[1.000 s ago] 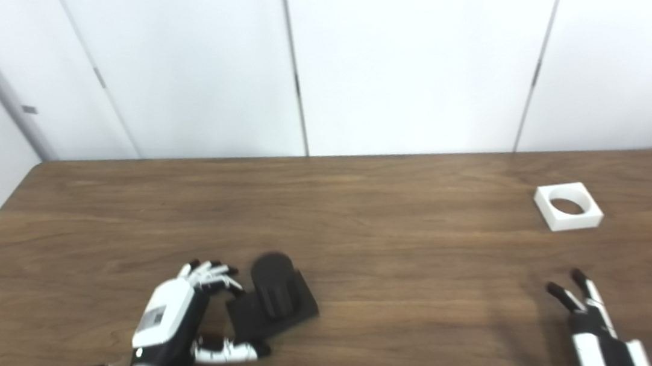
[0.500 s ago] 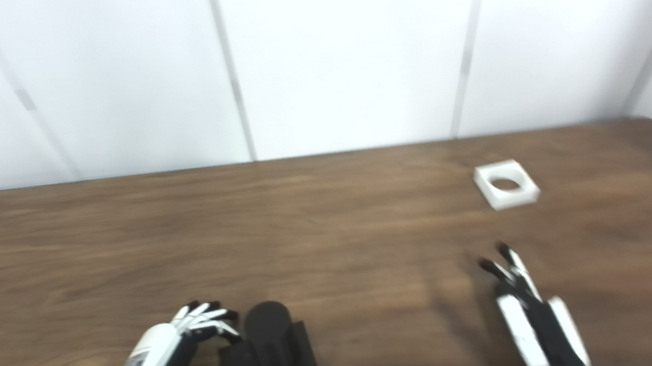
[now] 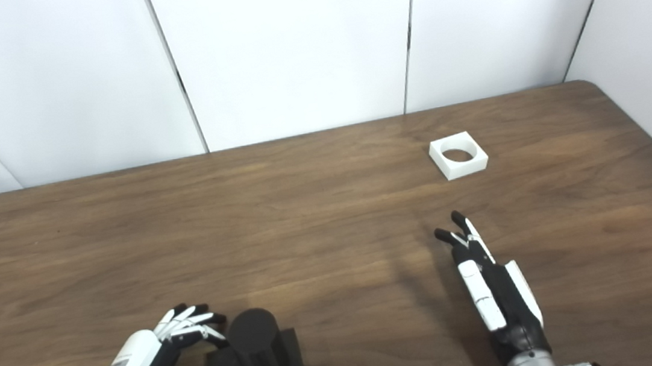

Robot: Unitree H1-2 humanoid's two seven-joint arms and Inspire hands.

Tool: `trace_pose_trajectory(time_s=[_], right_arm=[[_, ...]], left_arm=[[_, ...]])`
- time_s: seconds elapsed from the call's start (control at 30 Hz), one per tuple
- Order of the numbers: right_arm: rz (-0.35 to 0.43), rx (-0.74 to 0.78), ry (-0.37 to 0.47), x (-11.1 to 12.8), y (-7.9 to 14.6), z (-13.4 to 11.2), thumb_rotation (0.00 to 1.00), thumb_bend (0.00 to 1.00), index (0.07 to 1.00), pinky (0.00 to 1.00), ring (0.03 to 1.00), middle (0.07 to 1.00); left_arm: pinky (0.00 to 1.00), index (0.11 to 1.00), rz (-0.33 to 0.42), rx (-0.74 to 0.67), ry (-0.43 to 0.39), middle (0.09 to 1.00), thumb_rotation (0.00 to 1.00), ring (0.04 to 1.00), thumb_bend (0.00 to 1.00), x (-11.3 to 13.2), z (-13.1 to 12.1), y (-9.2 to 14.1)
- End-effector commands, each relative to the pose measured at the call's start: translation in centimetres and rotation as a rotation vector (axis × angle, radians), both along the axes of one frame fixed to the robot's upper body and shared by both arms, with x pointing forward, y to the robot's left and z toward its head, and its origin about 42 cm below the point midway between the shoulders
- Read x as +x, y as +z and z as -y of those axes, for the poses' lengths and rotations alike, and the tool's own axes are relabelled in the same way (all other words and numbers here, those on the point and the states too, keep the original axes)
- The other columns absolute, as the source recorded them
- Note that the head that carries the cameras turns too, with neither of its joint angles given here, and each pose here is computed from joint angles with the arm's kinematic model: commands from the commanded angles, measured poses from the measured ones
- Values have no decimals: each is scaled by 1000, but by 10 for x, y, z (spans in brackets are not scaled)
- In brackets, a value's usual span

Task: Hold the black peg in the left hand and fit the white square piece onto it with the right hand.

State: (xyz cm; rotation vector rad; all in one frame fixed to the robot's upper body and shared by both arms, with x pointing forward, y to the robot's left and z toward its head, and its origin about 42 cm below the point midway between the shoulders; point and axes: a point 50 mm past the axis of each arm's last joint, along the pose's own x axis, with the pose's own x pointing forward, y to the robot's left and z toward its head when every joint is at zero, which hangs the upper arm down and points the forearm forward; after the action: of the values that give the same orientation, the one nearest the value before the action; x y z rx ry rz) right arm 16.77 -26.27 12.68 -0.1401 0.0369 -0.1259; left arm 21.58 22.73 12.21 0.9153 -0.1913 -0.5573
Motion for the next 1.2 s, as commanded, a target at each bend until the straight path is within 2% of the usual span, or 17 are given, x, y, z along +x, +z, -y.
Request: trace_pose_trajectory(time_s=[0.0,0.2,0.4,0.5,0.6,0.77,0.9,1.07,1.13,1.17], right_arm=[[52,63,-15,3,9,-16,1000,559,979,1000,987,892],[49,39,-12,3,8,-12,1000,565,981,1000,979,892],[77,16,-15,7,11,-7,1000,549,984,1000,950,893],[101,23,-8,19,22,-3,1000,558,985,979,946,906],[122,0,9,34,33,4,1000,574,982,997,982,939],[144,-34,-9,55,48,12,1000,581,979,958,979,952],[178,-50,-20,73,61,19,982,603,975,978,981,953],[167,-114,32,94,75,30,990,638,975,998,997,975],[159,-188,57,101,80,36,949,621,985,1000,1000,984],[155,-239,63,106,82,39,888,618,983,991,998,981]], left_arm=[[1000,484,-67,41,-55,812,48,918,522,-9,6,-14],[1000,484,-64,41,-49,813,49,921,522,-8,9,-16],[1000,484,-59,56,-42,814,48,923,522,-7,9,-19],[1000,485,-58,66,-42,817,48,924,522,-7,8,-21],[1000,485,-54,59,-36,813,47,918,522,-8,6,-24],[1000,485,-51,56,-33,813,47,914,521,-8,2,-30],[1000,485,-50,58,-31,815,48,916,522,-8,0,-33],[1000,484,-61,43,-27,818,48,916,522,-8,-5,-38],[1000,485,-67,44,-23,820,48,917,522,-8,-6,-39],[1000,485,-70,45,-21,821,49,918,522,-8,-8,-40]])
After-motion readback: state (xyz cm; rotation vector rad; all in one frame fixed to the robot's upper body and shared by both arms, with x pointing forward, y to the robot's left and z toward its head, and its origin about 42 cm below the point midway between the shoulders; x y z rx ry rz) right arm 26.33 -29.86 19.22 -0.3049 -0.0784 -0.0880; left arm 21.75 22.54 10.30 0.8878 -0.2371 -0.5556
